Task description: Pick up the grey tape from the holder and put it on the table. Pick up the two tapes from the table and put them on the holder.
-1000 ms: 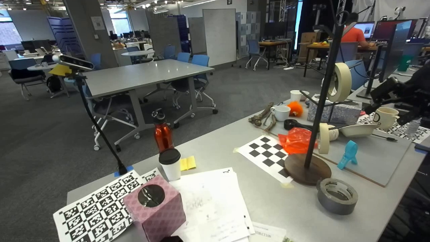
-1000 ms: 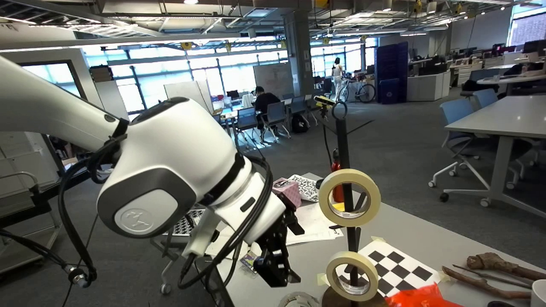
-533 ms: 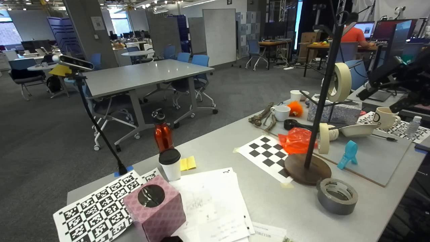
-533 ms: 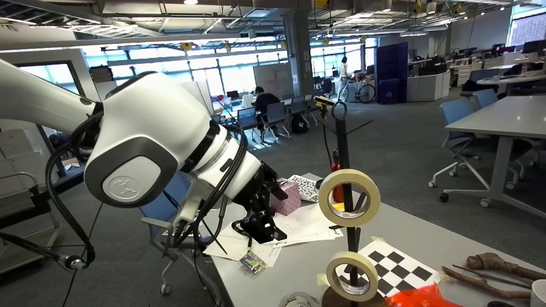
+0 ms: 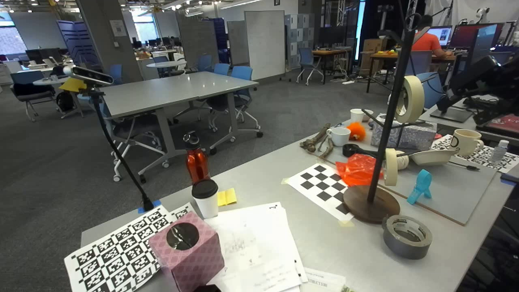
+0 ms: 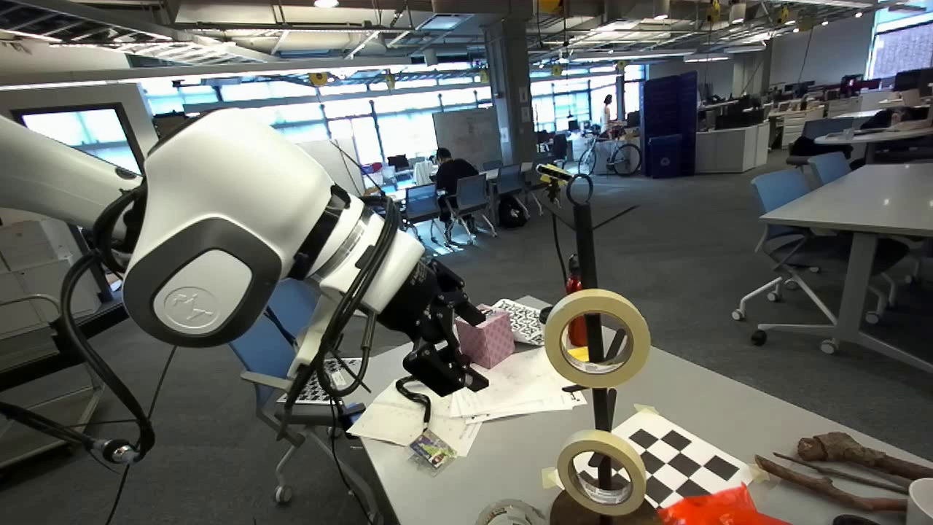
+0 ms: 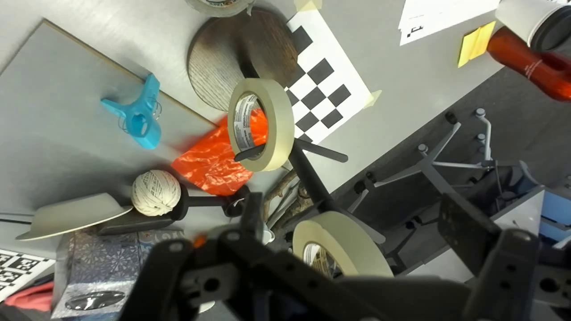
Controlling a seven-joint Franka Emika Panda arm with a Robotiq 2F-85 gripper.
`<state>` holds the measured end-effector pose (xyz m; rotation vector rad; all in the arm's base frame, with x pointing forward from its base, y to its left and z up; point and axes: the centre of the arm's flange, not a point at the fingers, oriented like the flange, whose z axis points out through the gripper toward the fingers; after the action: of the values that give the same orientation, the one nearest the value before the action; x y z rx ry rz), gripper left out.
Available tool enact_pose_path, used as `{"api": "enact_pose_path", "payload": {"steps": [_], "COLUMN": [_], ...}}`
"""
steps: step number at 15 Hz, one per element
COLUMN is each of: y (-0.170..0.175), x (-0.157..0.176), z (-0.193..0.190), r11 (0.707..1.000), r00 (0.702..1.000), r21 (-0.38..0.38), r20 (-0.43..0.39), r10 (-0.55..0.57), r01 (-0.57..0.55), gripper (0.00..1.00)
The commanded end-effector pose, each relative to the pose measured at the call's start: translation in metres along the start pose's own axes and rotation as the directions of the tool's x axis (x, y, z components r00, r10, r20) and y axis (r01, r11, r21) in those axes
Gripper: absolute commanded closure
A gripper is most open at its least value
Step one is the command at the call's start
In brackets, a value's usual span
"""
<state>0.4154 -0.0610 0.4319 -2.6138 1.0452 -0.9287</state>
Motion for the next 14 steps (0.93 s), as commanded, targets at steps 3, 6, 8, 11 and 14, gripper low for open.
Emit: {"api": "enact_pose_path", "payload": {"steps": [3, 6, 8, 11, 14], "y": [0.0024, 0.0035, 0.0036, 0.0036, 0.0036], "x": [-0.0021, -0.0034, -0.0036, -0.0036, -0.0036], "z": [-0.0036, -0.0047, -0.0047, -0.0047, -0.0047], "r11": [1.0, 1.0, 1.0, 1.0, 1.0], "r00": [1.0, 1.0, 1.0, 1.0, 1.0], "r21": [-0.003, -0.004, -0.004, -0.004, -0.004], "r20": [-0.009, -0.01, -0.01, -0.01, -0.01], "r10": [-0.004, -0.005, -0.005, -0.005, -0.005], "r01": [0.004, 0.005, 0.005, 0.005, 0.005], "gripper": [0.0, 0.0, 0.0, 0.0, 0.0]}}
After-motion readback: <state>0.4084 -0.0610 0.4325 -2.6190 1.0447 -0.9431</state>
